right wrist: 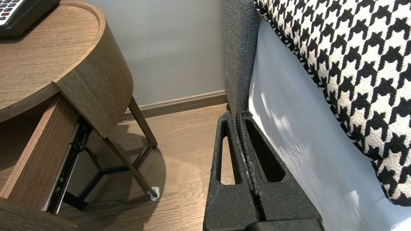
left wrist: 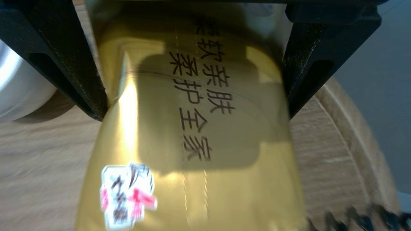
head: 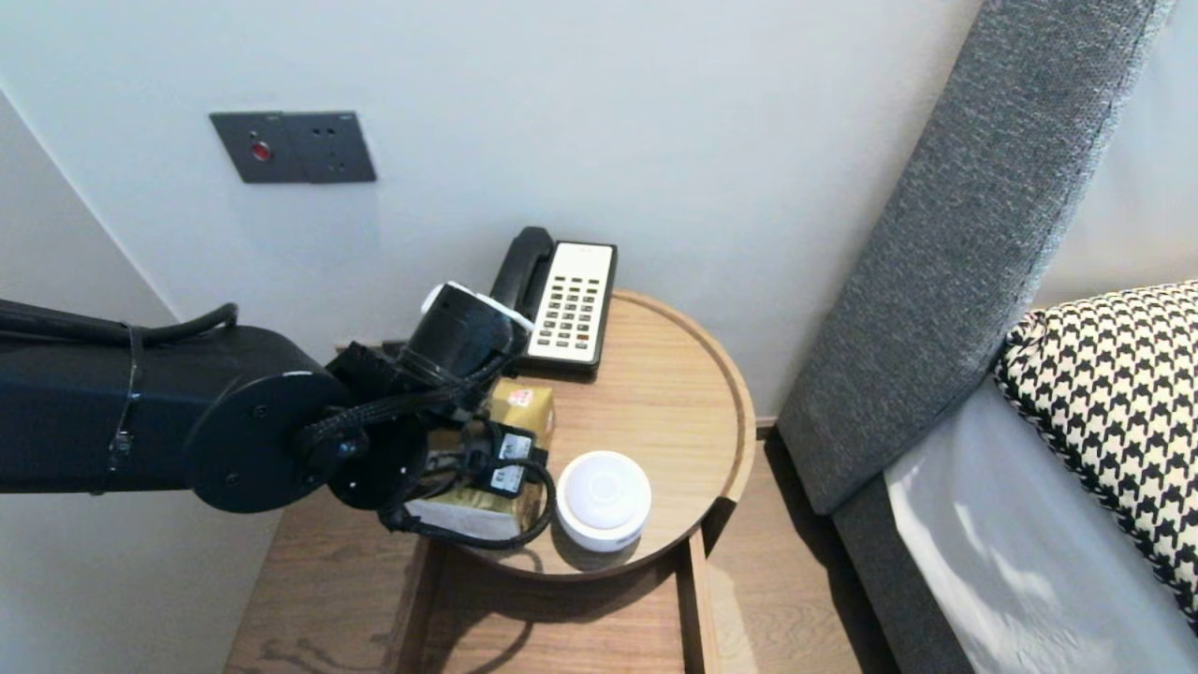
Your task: Put the tissue on the table in the drawer one by one
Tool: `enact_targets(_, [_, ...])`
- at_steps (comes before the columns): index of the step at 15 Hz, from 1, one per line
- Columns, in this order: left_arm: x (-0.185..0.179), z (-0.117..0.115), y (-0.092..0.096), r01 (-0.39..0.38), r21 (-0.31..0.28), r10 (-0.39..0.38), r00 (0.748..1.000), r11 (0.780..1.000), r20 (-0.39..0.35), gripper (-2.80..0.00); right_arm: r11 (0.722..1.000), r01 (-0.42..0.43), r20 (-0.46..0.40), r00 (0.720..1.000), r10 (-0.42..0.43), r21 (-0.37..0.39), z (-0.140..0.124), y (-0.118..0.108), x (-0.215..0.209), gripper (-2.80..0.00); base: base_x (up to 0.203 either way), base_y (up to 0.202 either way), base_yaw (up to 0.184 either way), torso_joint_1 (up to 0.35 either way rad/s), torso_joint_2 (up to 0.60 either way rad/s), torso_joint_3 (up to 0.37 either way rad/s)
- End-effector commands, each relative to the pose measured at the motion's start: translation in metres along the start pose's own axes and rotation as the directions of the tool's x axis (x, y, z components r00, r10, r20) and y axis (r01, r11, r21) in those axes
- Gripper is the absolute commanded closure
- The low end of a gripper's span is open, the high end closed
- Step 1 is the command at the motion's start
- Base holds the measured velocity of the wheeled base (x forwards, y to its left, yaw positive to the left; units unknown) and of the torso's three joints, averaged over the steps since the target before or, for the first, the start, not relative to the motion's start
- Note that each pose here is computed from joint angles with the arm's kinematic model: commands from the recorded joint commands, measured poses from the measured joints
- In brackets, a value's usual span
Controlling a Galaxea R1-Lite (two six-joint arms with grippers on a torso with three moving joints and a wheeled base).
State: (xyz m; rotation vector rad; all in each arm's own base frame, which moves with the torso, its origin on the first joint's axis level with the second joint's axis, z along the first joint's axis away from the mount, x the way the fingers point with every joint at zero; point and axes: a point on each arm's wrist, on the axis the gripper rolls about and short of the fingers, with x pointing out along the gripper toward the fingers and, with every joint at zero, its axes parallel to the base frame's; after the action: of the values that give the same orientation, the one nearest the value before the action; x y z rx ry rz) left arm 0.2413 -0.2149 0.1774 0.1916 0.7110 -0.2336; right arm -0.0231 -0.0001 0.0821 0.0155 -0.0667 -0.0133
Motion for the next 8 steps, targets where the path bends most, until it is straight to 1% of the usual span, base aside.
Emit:
enact_targets(1, [0.009,-0.007,-0.002,-0.01,0.011,0.011,0.999,1.0,-0.031,-2.8,1.0,0.0,-0.022,1.0,0.0,0.0,-0.007,0.0,0.001,0.0,0.0,0.0,0.0,0.0,0.0,0.0])
enact_targets(2, [0.012,-0.011,-0.003,-0.012,0.016,0.013,0.999,1.0,-0.039,-2.8,1.0,0.0,-0.022,1.0,0.0,0.0,-0.007,0.0,0.001,0.0,0.0,0.0,0.0,0.0,0.0,0.0])
enact_targets(3, [0.013,-0.012,-0.003,-0.013,0.017,0.014,0.999,1.0,-0.042,0.0,1.0,0.0,-0.022,1.0,0.0,0.0,-0.007,0.0,0.001,0.0,0.0,0.0,0.0,0.0,0.0,0.0])
enact_targets(5, [0.013,-0.012,-0.003,-0.012,0.009,0.013,0.999,1.0,-0.04,0.0,1.0,0.0,-0.022,1.0,0.0,0.0,-0.007,0.0,0.001,0.0,0.0,0.0,0.0,0.0,0.0,0.0])
enact_targets(6, [0.01,-0.01,-0.002,-0.012,-0.003,0.012,1.0,1.0,-0.029,0.0,1.0,0.0,-0.022,1.0,0.0,0.0,-0.007,0.0,0.001,0.0,0.0,0.0,0.0,0.0,0.0,0.0])
enact_targets(8, [0.001,-0.006,0.001,-0.016,-0.011,0.016,1.0,1.0,-0.008,0.0,1.0,0.0,-0.022,1.0,0.0,0.0,-0.007,0.0,0.001,0.0,0.0,0.0,0.0,0.0,0.0,0.0])
